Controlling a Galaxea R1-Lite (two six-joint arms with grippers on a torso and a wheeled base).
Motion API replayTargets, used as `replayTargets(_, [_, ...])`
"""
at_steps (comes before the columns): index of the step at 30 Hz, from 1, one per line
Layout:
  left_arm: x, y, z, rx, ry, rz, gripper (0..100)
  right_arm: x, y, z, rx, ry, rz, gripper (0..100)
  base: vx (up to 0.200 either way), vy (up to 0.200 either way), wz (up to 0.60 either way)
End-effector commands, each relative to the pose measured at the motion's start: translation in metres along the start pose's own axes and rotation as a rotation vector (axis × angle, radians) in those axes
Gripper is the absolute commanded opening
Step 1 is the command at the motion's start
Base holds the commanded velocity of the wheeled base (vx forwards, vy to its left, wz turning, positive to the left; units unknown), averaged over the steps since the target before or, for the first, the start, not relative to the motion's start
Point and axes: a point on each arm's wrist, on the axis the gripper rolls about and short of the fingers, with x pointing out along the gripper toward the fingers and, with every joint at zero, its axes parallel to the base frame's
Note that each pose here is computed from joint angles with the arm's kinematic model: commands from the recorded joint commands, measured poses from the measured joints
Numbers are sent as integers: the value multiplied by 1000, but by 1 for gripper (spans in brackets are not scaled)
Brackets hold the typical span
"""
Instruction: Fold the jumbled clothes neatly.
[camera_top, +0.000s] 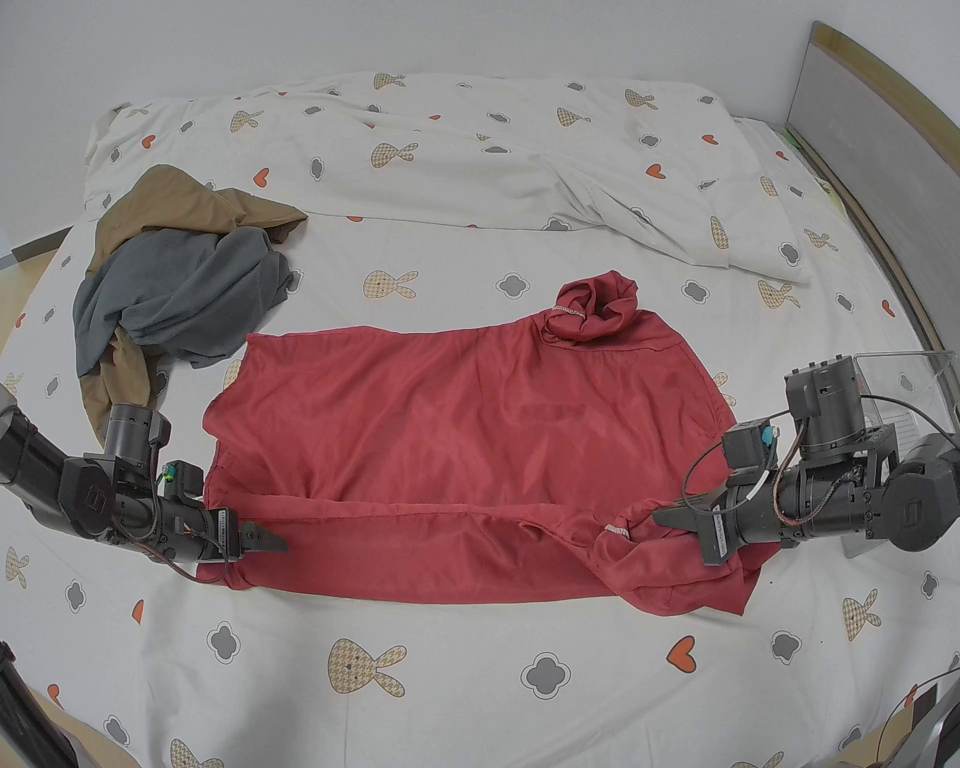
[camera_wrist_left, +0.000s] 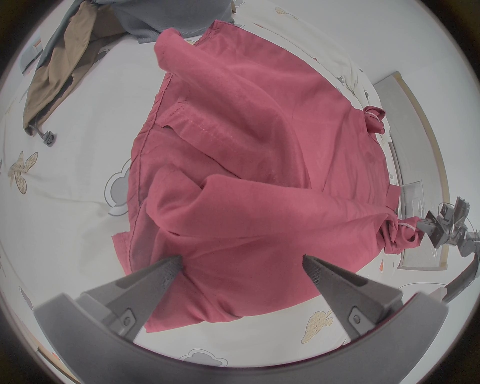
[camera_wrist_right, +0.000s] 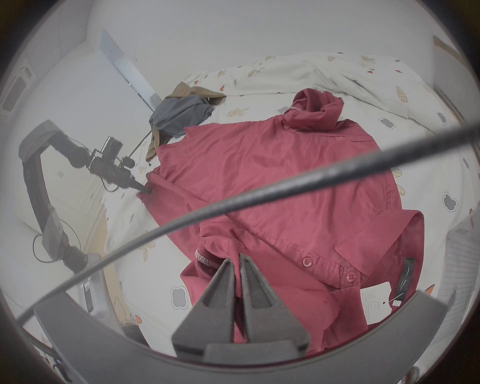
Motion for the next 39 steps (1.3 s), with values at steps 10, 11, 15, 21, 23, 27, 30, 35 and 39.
replayTargets(10, [-3,-1,1,4,-11,-1,100,8,-6,-1,-10,18,-36,0,0,0,0])
replayTargets(11, [-3,-1,1,4,-11,-1,100,8,-6,-1,-10,18,-36,0,0,0,0])
replayTargets(15, [-3,-1,1,4,-11,-1,100,-4,-5,7,-17,-29,-45,0,0,0,0])
replayTargets(21, [-3,-1,1,4,-11,-1,100,-4,-2,-1,-22,-1,-38,0,0,0,0])
replayTargets(23, [-3,-1,1,4,-11,-1,100,-4,-1,-4,-25,7,-35,0,0,0,0])
replayTargets(27, [-3,-1,1,3,-9,-1,100,-4,-1,-4,-25,6,-46,100,0,0,0])
replayTargets(30, [-3,-1,1,4,-11,-1,100,-5,-2,-3,-16,2,-55,100,0,0,0])
replayTargets(35, [-3,-1,1,3,-9,-1,100,-15,-3,1,15,-32,-64,100,0,0,0])
replayTargets(39, [-3,-1,1,4,-11,-1,100,-20,-3,11,116,-78,-64,100,0,0,0])
